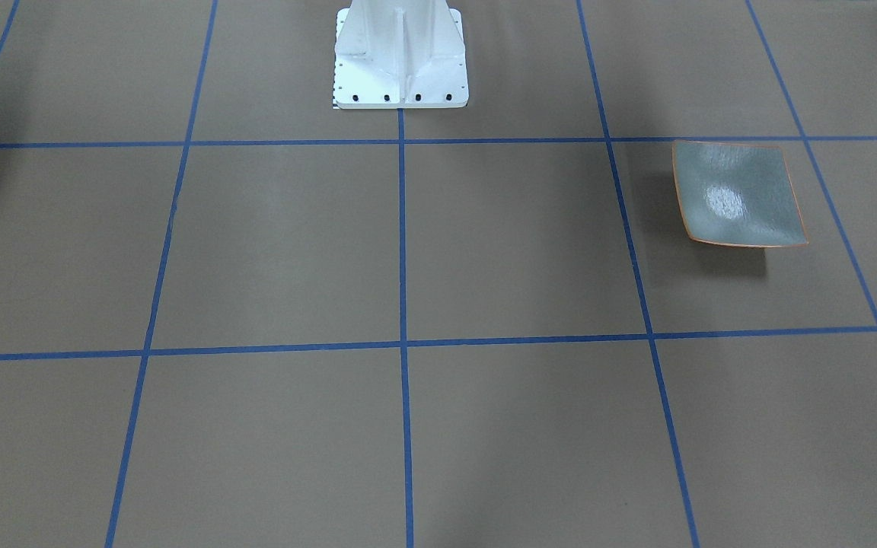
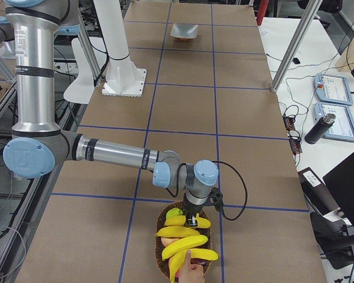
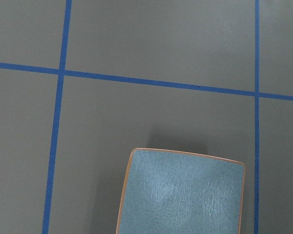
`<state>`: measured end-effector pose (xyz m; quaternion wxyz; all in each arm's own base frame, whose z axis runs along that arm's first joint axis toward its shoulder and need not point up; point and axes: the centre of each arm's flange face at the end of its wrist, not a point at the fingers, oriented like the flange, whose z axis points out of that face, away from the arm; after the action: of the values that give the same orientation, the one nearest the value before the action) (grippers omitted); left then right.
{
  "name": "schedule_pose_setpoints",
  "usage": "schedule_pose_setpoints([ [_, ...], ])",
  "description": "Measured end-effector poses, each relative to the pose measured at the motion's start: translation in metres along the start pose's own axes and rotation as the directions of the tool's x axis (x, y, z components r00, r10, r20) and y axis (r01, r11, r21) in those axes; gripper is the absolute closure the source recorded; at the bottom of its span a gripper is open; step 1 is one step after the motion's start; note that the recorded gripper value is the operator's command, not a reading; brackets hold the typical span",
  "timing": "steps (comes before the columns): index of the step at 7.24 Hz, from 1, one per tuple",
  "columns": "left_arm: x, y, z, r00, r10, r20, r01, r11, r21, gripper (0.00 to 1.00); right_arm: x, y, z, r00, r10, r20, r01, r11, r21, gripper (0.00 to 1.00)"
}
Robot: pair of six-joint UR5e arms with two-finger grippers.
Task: Transfer all bananas from basket to plate
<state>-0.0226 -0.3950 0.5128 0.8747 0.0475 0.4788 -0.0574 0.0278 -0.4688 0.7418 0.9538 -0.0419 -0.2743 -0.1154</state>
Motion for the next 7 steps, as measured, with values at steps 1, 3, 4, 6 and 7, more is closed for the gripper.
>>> schedule_pose_setpoints([
  [1,0.000,0.001,0.000,1.000,0.003,-0.001,-0.003,1.000,0.002,0.00,-0.002,-0.006,-0.005,1.000,-0.005,0.000,0.005,1.000,0.007,1.00],
  [3,-0.001,0.004,0.000,1.000,0.004,-0.002,-0.004,1.000,0.002,0.00,-0.005,-0.011,-0.014,1.000,-0.017,0.008,0.017,1.000,0.016,1.00],
  [4,-0.001,0.006,0.000,1.000,0.005,-0.008,-0.005,1.000,0.002,0.00,-0.007,-0.010,-0.029,1.000,-0.027,0.014,0.027,0.999,0.018,1.00],
  [6,0.000,0.006,0.000,1.000,0.007,-0.020,-0.007,1.000,-0.002,0.00,-0.020,-0.002,-0.087,0.998,-0.052,0.023,0.052,0.999,0.006,1.00],
  [7,0.000,0.006,0.000,1.000,0.007,-0.021,-0.008,1.000,-0.003,0.00,-0.034,0.002,-0.118,0.998,-0.057,0.027,0.057,0.998,0.010,1.00],
])
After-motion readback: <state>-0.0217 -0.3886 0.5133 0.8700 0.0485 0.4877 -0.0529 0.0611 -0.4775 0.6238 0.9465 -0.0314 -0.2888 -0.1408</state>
